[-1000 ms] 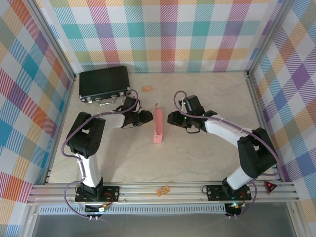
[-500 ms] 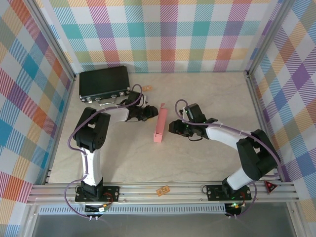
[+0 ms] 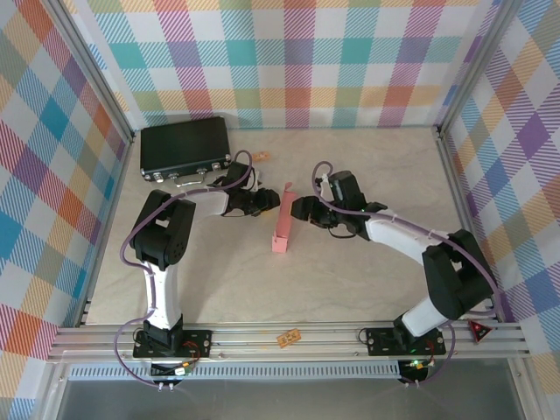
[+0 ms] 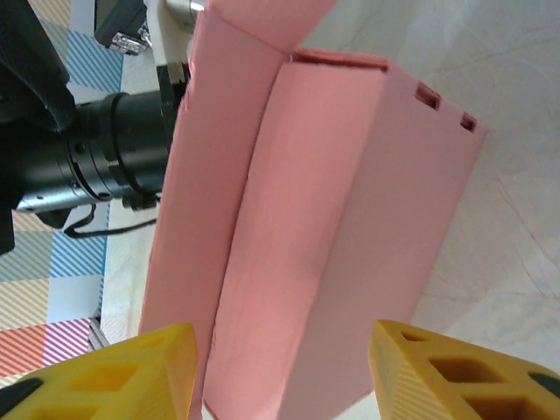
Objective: Fold the paper box
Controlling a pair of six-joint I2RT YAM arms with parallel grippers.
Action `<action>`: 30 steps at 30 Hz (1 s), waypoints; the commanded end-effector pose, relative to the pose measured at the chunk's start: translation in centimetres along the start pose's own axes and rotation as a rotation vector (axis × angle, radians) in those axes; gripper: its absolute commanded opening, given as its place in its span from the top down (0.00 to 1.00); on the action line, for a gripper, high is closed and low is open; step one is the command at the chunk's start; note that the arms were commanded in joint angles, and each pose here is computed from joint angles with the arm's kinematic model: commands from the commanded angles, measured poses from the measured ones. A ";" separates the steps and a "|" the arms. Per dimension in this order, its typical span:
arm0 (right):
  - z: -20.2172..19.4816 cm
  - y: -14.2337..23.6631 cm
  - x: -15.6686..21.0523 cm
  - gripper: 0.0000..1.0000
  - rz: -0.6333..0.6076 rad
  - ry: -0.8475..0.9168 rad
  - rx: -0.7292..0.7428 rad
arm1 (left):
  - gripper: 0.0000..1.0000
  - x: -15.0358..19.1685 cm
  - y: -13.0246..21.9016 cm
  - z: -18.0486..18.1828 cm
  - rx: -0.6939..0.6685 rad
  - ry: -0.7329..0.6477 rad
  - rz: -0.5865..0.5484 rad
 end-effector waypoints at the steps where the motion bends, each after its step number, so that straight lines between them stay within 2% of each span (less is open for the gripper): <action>1: 0.2 -0.4 -1.1 0.45 -0.010 0.000 -0.018 | 0.59 0.0 0.4 -0.9 0.023 -0.023 0.010; 8: -0.3 -2.4 -1.2 0.44 0.061 -0.013 -0.039 | 0.59 0.2 0.3 -0.8 0.025 -0.019 0.019; 18: -3.5 -3.4 0.7 0.48 0.125 -0.098 0.129 | 0.59 0.0 1.5 -1.9 0.039 -0.035 0.011; 23: -4.1 -3.6 1.4 0.51 0.136 -0.124 0.181 | 0.57 -0.4 3.4 -3.0 0.019 -0.063 -0.026; 30: -3.9 -3.7 1.6 0.52 0.131 -0.128 0.203 | 0.56 -0.9 8.2 -5.5 -0.009 -0.134 -0.146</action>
Point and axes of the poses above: each hand's point on the last joint's axis, 136 mm out from that joint toward the fingers, its own y axis back along the fingers, its own z axis along the line the jaws close on, x = y × z, the point moved 7 cm from there along y, back along the fingers, and after that the axes turned 3 degrees about y, right-handed, at the moved point
